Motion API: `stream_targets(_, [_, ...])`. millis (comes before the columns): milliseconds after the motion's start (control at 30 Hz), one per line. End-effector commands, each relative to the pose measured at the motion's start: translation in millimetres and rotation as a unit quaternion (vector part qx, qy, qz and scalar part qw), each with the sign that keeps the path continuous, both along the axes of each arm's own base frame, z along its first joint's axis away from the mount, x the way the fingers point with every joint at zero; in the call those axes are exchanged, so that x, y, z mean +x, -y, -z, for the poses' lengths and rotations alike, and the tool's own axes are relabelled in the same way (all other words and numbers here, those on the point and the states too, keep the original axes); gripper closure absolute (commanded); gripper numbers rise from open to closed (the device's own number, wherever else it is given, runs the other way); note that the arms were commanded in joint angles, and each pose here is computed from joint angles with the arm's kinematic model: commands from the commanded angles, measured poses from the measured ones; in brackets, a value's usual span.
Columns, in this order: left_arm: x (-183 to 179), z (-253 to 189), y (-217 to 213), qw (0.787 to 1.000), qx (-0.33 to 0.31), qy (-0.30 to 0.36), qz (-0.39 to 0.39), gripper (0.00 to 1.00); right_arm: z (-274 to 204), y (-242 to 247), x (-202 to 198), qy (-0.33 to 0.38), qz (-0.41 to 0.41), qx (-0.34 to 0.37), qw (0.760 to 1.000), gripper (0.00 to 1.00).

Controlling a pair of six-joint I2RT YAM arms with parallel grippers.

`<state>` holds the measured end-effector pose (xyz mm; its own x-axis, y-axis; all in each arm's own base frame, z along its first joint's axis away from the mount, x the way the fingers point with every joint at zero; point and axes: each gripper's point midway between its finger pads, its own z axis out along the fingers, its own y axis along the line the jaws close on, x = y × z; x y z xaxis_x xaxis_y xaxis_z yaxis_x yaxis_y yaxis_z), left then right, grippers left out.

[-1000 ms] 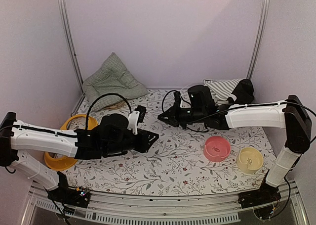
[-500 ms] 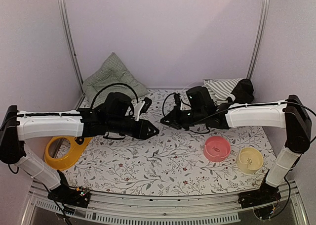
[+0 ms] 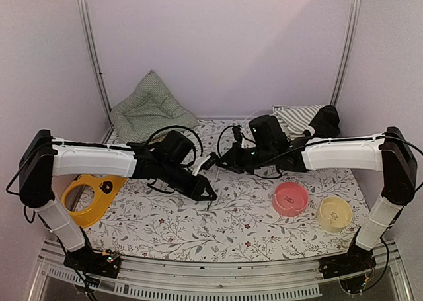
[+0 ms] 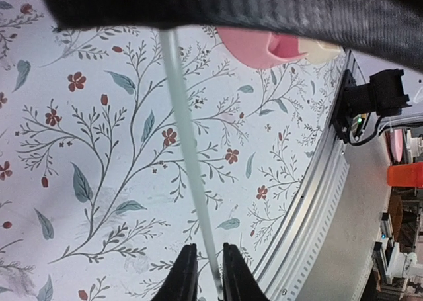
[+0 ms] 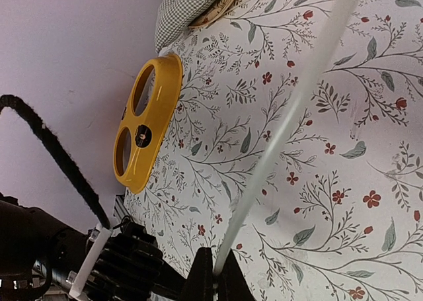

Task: Set up the pet tent
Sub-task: Pick up the tent fabric from the tent.

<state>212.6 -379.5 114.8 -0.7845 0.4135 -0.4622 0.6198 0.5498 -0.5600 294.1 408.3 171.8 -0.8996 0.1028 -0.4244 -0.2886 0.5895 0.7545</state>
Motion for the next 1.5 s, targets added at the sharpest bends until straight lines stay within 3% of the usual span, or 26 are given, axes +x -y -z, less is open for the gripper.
stream_targets(0, [3.3,-3.9,3.3,1.0,-0.014,-0.01,0.013,0.86,-25.1,-6.4,9.0,0.055,-0.015,0.012,0.998,1.0])
stream_targets(200, [6.9,-4.3,9.4,1.0,-0.025,-0.012,0.014,0.96,-22.3,-7.0,7.5,0.052,-0.02,0.009,0.998,1.0])
stream_targets(333, [8.9,-5.3,13.8,0.999,-0.031,-0.012,0.016,0.86,-20.7,-5.7,6.9,0.051,-0.021,0.005,0.998,1.0])
stream_targets(600, [17.8,-12.3,15.6,0.999,-0.041,-0.006,0.013,0.85,-16.0,-1.7,5.1,0.049,-0.019,-0.003,0.999,1.0])
stream_targets(800, [16.4,-9.6,14.0,0.999,-0.039,-0.009,0.019,1.0,-15.5,0.0,4.6,0.049,-0.018,-0.004,0.999,1.0])
stream_targets(933, [18.2,-12.2,15.4,0.999,-0.05,-0.003,0.012,1.0,-15.1,0.2,4.2,0.048,-0.018,-0.004,0.999,1.0])
stream_targets(1000, [21.8,-17.4,16.2,0.998,-0.059,0.0,-0.002,1.0,-15.0,3.6,4.1,0.049,-0.013,-0.007,0.999,0.87])
stream_targets(1133, [28.7,-27.1,17.3,0.996,-0.083,0.004,-0.034,1.0,-21.4,20.2,0.4,0.061,0.008,-0.014,0.998,0.49])
stream_targets(1267, [32.7,-34.2,19.1,0.993,-0.101,0.008,-0.053,1.0,-26.3,43.1,-6.8,0.071,0.027,-0.028,0.997,0.32])
stream_targets(1333, [34.5,-38.3,20.1,0.992,-0.109,0.01,-0.057,1.0,-27.3,61.8,-6.9,0.076,0.052,-0.047,0.995,0.11])
stream_targets(1467, [36.1,-46.3,23.7,0.991,-0.12,0.013,-0.057,1.0,-37.9,125.7,12.9,0.106,0.132,-0.104,0.98,0.06])
